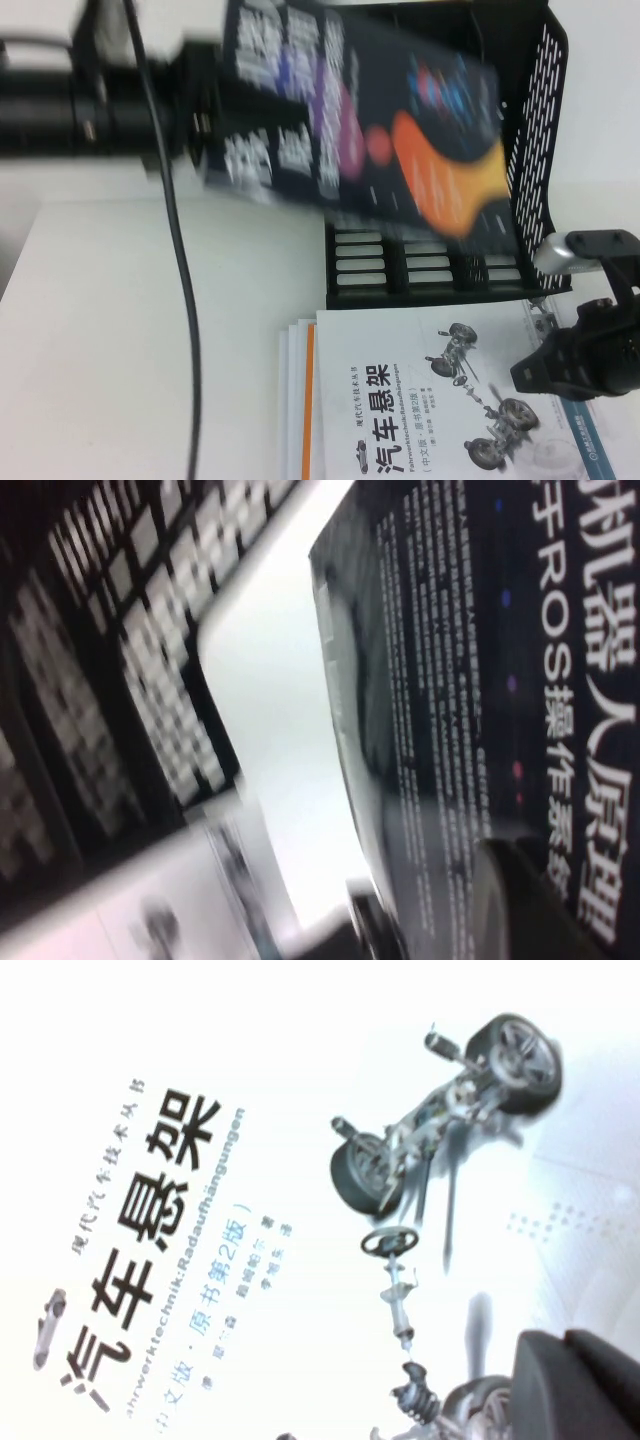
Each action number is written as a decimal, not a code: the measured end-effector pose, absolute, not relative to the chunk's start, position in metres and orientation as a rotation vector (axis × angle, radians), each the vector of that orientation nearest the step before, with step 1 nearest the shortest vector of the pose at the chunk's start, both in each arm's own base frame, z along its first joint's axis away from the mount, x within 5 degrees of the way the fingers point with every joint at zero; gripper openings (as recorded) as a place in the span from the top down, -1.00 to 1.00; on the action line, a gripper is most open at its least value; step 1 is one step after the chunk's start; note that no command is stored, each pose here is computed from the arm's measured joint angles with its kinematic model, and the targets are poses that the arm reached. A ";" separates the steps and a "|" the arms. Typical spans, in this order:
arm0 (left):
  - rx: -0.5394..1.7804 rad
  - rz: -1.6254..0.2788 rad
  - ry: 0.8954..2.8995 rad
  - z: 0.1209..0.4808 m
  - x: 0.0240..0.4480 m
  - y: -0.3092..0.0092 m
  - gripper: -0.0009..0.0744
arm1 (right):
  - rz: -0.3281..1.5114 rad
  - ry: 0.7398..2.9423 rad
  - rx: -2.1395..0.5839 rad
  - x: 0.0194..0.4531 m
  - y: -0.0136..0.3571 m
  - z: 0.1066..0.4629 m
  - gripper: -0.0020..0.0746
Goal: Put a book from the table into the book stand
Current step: Place the book on the book shelf
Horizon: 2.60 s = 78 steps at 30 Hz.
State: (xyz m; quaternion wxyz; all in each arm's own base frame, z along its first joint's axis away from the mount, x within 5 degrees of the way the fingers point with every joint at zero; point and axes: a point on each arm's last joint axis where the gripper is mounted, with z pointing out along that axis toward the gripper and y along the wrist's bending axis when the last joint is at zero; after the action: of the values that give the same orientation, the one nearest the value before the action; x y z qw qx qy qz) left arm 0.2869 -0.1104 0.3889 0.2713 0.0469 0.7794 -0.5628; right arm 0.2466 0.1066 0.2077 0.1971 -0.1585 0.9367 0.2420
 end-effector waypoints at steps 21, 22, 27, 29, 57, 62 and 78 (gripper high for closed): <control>-0.049 -1.043 2.223 0.448 0.346 -0.093 0.69 | 0.725 2.658 -0.341 0.228 0.103 0.195 0.96; -0.056 -1.034 2.239 0.443 0.351 -0.094 0.69 | 0.727 2.648 -0.344 0.227 0.103 0.197 0.96; -0.040 -1.017 2.298 0.426 0.361 -0.106 0.69 | 0.765 2.536 -0.337 0.216 0.102 0.225 0.96; -0.018 -1.004 2.320 0.422 0.361 -0.114 0.69 | 0.775 2.471 -0.344 0.209 0.100 0.240 0.96; 0.015 -0.680 2.490 0.348 0.393 -0.171 0.69 | 0.833 1.762 -0.522 0.066 0.070 0.359 0.96; 0.076 -0.691 2.475 0.347 0.394 -0.173 0.40 | 0.825 1.758 -0.532 0.066 0.070 0.359 0.96; 0.229 -0.712 2.313 0.389 0.376 -0.170 0.20 | 0.585 1.776 -0.658 0.063 0.062 0.350 0.96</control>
State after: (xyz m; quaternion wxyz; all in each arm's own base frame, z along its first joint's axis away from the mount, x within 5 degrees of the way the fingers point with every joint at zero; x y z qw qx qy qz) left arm 0.3760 -0.1697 0.3890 0.3479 0.0884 0.8921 -0.2744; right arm 0.0628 0.0616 0.3498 0.5475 -0.2778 0.7497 0.2471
